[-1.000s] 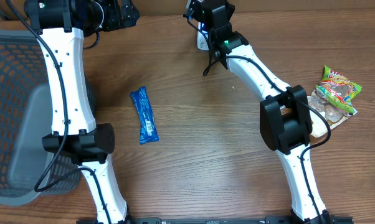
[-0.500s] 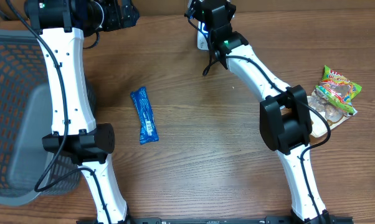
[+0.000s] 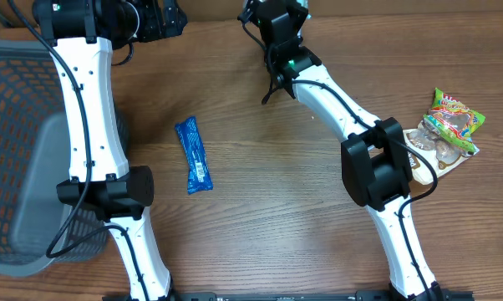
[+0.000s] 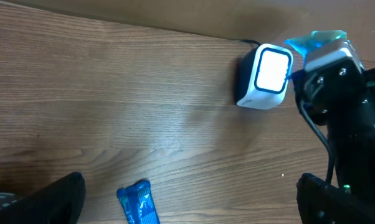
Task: Scan the item barcode
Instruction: 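Hold the pale green package against the scanner with the right gripper, then carry the pale green package right and drop it by the Haribo bag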
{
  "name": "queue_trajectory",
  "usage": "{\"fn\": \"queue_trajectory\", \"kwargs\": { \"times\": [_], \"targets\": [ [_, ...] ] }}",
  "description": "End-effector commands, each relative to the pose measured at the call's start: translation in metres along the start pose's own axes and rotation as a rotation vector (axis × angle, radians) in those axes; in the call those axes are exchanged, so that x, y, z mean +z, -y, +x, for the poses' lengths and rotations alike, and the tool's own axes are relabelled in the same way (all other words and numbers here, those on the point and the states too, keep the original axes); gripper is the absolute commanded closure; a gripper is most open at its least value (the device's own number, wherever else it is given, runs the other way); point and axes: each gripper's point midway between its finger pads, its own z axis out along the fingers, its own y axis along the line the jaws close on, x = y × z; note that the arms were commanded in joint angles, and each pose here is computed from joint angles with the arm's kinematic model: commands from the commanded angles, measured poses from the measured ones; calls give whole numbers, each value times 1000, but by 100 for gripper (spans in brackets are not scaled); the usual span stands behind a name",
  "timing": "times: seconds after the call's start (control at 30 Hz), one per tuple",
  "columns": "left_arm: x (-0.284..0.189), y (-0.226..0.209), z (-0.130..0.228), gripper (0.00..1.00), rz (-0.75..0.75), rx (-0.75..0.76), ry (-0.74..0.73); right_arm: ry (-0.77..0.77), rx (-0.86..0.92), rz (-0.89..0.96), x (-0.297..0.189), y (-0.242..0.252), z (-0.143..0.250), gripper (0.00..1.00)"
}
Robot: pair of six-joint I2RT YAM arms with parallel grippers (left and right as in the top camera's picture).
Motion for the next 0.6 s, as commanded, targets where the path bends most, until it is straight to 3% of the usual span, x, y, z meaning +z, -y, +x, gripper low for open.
{"fn": "queue_trajectory", "kwargs": {
  "times": [0.0,0.57],
  "targets": [
    [-11,6,-5,0,12,4,30,-50,17,56,-4,16,5,96],
    [-11,6,-5,0,13,4,30,-142,-152,-49,-36,-26,4,96]
  ]
}}
